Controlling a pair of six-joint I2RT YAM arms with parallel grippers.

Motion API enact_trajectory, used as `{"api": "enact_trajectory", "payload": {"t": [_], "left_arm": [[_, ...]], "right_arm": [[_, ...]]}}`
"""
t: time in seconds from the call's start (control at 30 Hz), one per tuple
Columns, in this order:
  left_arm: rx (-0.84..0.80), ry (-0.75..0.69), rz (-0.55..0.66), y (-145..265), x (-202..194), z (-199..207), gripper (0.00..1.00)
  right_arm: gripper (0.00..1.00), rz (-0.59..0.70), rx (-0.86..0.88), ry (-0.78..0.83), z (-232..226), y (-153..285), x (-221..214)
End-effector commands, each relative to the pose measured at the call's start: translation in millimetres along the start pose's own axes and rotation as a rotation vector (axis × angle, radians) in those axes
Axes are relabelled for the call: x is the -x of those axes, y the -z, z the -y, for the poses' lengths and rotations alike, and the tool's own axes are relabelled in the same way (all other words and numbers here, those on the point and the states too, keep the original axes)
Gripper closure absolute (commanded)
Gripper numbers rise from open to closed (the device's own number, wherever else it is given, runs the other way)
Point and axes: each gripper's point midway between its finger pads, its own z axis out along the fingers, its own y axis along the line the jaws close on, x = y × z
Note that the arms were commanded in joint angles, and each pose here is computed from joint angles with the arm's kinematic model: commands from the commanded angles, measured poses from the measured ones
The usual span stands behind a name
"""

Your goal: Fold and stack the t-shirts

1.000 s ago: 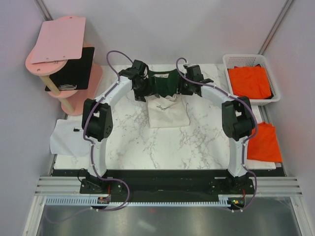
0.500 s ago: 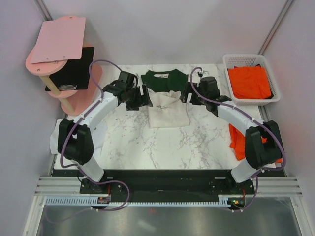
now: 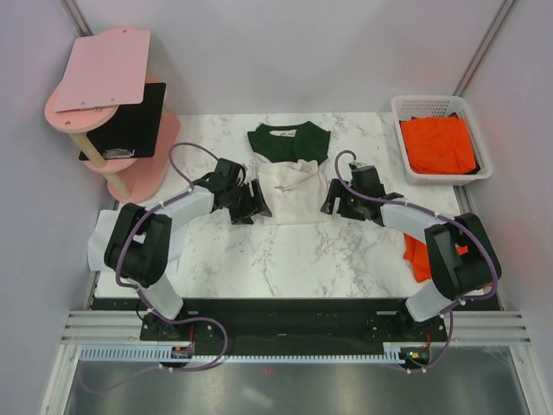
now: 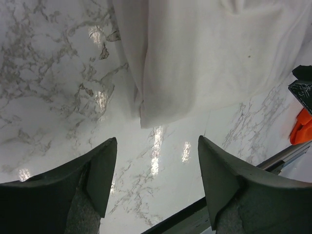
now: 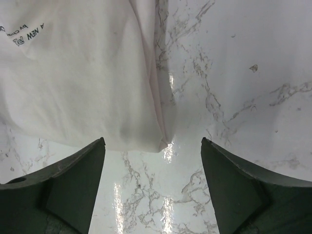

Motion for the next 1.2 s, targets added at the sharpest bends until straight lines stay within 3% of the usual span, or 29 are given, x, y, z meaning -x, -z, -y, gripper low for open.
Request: {"api": "enact_trajectory", "payload": {"t": [0.0, 0.2, 0.3, 0.33, 0.37, 0.43, 0.57, 0.73, 1.03, 1.17], "left_arm": [[-0.066, 0.029, 0.013, -13.6, 4.6, 11.4, 0.29], [-0.06, 0.039, -0.018, -26.8, -3.6, 4.8, 0.63], [-0.058, 0.041, -0.021, -28.0, -4.3, 3.8, 0.88], [-0.054, 0.041, -0.025, -28.7, -5.7, 2.9, 0.92], [-0.053, 0.041, -0.02, -27.8, -5.0, 2.4, 0.96], [-0.043, 0.039, -0.01, -26.7, -4.2, 0.6, 0.98], [-0.03, 0.043, -0.017, -25.7, -9.8, -4.6, 0.98], [-0.041, 0.018, -0.002, -10.3, -21.6, 0.6, 0.98], [-0.028, -0.049, -0.043, 24.2, -90.1, 13.0, 0.98], [-0.025, -0.05, 0.006, 51.7, -87.1, 21.8, 0.98]], "right_arm": [[0.2, -0.004, 0.079, -0.036, -11.8, -4.0, -4.0], [0.33, -0.066, 0.161, -0.116, -21.0, -15.1, -26.3], [0.58, -0.054, 0.198, -0.127, -26.0, -13.3, -33.0], [0.72, -0.033, 0.204, -0.125, -24.1, -12.2, -33.4], [0.78, -0.023, 0.2, -0.129, -22.7, -11.8, -33.4], [0.89, -0.004, 0.201, -0.129, -19.8, -10.6, -36.6], [0.97, -0.005, 0.211, -0.128, -18.2, -7.0, -43.9], [0.98, -0.025, 0.206, -0.08, -17.8, 9.4, -56.5], [0.99, -0.072, 0.245, 0.013, -32.8, 61.6, -87.8], [0.99, -0.022, 0.273, 0.038, -45.8, 94.2, -76.2]]}}
